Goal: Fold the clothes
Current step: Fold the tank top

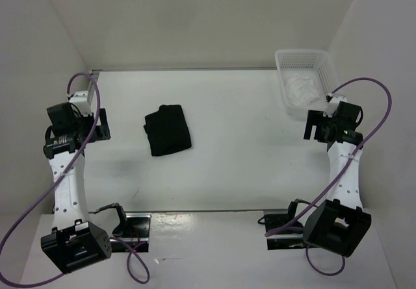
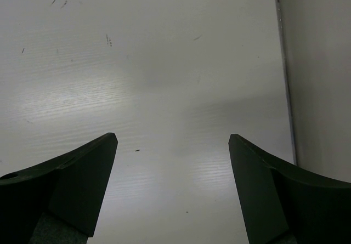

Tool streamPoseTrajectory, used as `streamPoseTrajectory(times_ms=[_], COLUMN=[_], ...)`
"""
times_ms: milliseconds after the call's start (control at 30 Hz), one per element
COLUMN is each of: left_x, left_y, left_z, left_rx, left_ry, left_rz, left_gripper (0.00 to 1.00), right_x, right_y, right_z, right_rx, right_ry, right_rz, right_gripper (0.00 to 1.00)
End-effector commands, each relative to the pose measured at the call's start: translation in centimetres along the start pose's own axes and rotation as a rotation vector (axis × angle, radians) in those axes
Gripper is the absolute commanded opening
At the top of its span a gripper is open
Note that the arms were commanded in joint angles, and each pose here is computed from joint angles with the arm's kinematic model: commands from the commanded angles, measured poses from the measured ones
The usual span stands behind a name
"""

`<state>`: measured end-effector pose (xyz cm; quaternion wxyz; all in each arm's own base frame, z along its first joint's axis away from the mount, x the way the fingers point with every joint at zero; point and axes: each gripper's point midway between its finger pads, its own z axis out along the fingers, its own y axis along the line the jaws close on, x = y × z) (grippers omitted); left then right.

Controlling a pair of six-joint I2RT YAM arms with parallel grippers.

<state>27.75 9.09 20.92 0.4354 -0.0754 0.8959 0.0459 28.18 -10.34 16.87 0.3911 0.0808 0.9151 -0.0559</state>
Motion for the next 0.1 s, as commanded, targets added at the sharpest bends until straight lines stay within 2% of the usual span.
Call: streamPoseTrajectory(times_ms=[0, 67], left_x=[-0.71, -0.74], left_y=[-0.29, -0.47], left_z=[-0.21, -0.21], left_rx=[0.016, 0.027], left_ry=[-0.043, -0.045], left_rz=[0.001, 0.001], left_gripper=[1.00, 1.00], right_x=[-1.58, -1.58], right_y=[-0.13, -0.13], right_z=[-0.49, -0.49], right_rx=[-0.011, -0.011], right_ry=[-0.075, -0.075], right_rz=[-0.023, -0.023], right_gripper=[0.91, 0.92])
